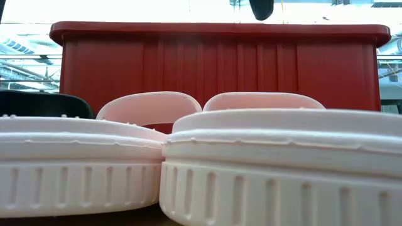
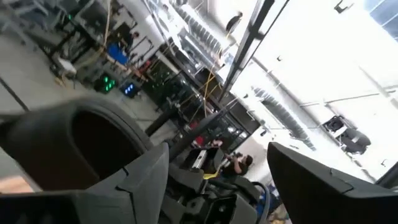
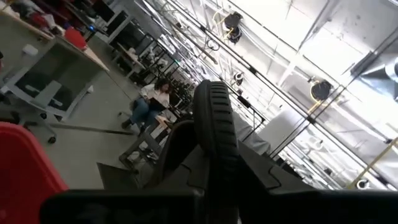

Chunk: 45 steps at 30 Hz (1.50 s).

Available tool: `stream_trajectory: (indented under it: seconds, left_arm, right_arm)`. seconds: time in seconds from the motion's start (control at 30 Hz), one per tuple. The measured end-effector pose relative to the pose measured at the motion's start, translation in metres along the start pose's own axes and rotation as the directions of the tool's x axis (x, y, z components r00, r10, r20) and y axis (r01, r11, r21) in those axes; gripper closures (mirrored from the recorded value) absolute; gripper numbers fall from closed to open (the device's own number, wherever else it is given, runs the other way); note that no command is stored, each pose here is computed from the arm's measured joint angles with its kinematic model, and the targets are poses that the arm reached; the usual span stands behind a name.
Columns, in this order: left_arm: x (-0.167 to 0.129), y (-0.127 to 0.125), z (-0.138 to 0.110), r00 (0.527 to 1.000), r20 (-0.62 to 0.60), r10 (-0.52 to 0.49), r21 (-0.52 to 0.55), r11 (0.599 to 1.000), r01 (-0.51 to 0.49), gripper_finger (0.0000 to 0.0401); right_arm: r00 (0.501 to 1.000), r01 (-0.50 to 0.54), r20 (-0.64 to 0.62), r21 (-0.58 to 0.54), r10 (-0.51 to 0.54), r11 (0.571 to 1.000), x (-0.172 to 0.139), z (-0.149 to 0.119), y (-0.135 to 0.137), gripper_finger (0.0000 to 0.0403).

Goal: Pick and place slides into bin
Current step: Put the black slide into the red container

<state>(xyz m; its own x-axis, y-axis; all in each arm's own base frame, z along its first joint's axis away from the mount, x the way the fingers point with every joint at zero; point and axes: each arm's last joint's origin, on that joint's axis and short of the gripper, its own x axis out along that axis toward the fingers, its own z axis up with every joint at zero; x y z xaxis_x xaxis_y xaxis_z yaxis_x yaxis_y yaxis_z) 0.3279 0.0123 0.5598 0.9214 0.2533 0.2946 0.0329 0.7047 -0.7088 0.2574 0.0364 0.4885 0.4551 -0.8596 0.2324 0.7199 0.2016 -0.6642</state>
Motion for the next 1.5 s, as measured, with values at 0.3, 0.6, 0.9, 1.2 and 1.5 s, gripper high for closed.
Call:
stream_trajectory:
  seconds: [0.3, 0.6, 0.9, 1.2, 1.5]
  left_arm:
    - [-0.034, -0.013, 0.024, 0.999, -0.022, 0.036, 0.128, 0.991, -0.033, 0.0161]
    - [-0.042, -0.013, 0.019, 0.976, -0.215, -0.032, 0.389, 0.914, 0.116, 0.0163]
    - [-0.056, -0.002, 0.011, 0.914, -0.394, 0.096, 0.572, 0.804, 0.162, 0.0162]
    - [-0.066, 0.009, 0.003, 0.840, -0.493, 0.227, 0.633, 0.756, 0.167, 0.0162]
    - [-0.055, 0.008, -0.008, 0.834, -0.529, 0.157, 0.581, 0.784, 0.221, 0.0162]
  right_arm:
    - [0.995, -0.039, 0.101, 0.134, 0.025, 0.990, -0.018, 0.001, -0.030, 0.0372]
    - [0.927, -0.297, 0.333, 0.377, 0.172, 0.877, -0.035, 0.001, -0.040, 0.0372]
    - [0.786, -0.585, 0.548, 0.507, 0.288, 0.632, -0.042, -0.003, -0.051, 0.0372]
    - [0.679, -0.717, 0.678, 0.533, 0.280, 0.449, -0.045, -0.005, -0.066, 0.0372]
    - [0.678, -0.724, 0.672, 0.544, 0.298, 0.423, -0.044, -0.002, -0.056, 0.0372]
